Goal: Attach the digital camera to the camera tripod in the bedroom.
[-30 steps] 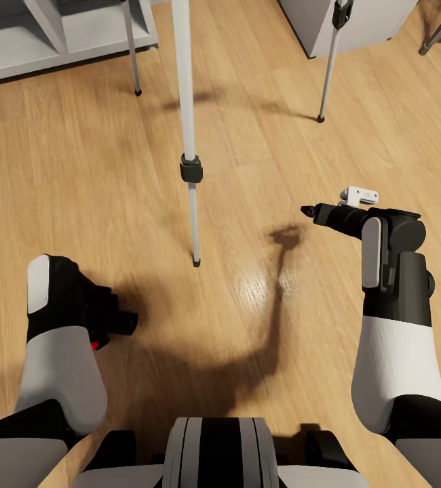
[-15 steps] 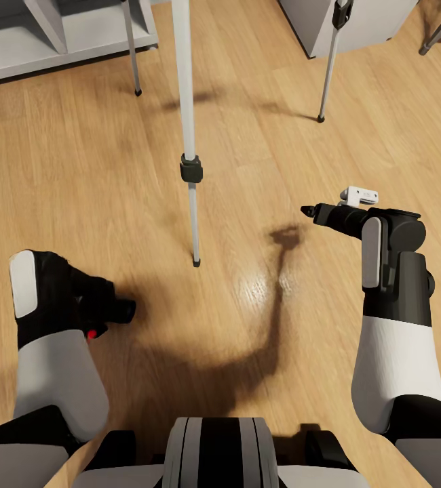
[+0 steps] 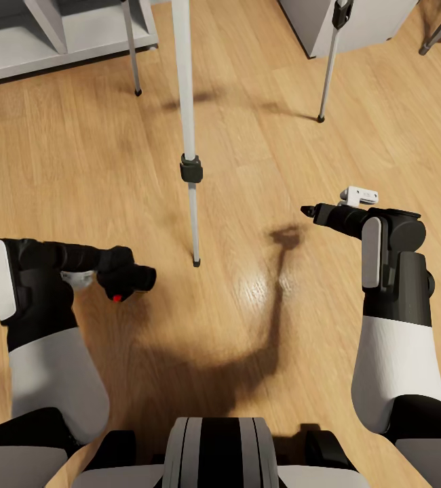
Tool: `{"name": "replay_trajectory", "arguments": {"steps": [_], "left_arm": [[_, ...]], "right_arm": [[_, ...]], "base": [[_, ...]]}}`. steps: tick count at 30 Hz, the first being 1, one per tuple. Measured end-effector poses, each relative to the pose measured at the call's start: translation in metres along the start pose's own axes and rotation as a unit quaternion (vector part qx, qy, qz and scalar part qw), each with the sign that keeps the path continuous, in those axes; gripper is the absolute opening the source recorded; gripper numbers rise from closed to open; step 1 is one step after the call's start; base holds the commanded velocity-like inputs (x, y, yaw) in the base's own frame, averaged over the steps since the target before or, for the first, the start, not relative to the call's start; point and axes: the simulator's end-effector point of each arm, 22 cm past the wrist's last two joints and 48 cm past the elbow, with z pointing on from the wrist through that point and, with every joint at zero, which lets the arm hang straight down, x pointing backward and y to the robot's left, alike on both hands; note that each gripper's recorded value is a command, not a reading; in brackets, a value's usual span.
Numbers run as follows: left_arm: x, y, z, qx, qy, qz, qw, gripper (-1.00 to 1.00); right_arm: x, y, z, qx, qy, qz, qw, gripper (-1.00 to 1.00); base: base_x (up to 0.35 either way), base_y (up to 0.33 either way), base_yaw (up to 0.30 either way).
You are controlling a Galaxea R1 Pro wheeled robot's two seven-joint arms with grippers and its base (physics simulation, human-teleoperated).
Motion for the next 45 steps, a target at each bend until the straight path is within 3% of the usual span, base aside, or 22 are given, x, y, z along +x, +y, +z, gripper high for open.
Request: {"name": "replay_trajectory", "arguments": {"steps": [4,8,9,14,15,19,23,32,45], "left_arm": [[0.022,0.026,-0.004,-0.044,0.035,0.012,0.9984,-1.00],[0.047,0.064,-0.014,-0.113,0.082,0.020,0.9900,-1.00],[0.047,0.063,-0.013,-0.111,0.082,0.022,0.9902,-1.00],[0.073,0.099,-0.029,-0.187,0.130,0.020,0.9735,-1.00],[0.073,0.098,-0.029,-0.186,0.130,0.021,0.9737,-1.00],[0.085,0.114,-0.037,-0.224,0.151,0.018,0.9626,-1.00],[0.092,0.122,-0.044,-0.244,0.163,0.020,0.9558,-1.00],[0.111,0.130,-0.056,-0.252,0.180,0.040,0.9500,-1.00],[0.115,0.112,-0.059,-0.229,0.180,0.060,0.9546,-1.00]], "right_arm": [[0.000,0.000,0.000,0.000,0.000,0.000,1.0000,1.00],[0.000,0.000,0.000,0.000,0.000,0.000,1.0000,1.00],[0.000,0.000,0.000,0.000,0.000,0.000,1.0000,1.00],[0.000,0.000,0.000,0.000,0.000,0.000,1.0000,1.00],[0.000,0.000,0.000,0.000,0.000,0.000,1.0000,1.00],[0.000,0.000,0.000,0.000,0.000,0.000,1.0000,1.00],[-0.001,0.002,-0.001,-0.003,-0.001,0.000,1.0000,1.00],[-0.001,0.002,-0.001,-0.004,-0.002,0.000,1.0000,1.00],[0.001,0.000,0.000,0.000,0.001,0.000,1.0000,1.00]], "base": [[0.000,0.000,0.000],[0.000,0.000,0.000],[0.000,0.000,0.000],[0.000,0.000,0.000],[0.000,0.000,0.000],[0.000,0.000,0.000],[0.000,0.000,0.000],[0.000,0.000,0.000],[0.000,0.000,0.000]]}}
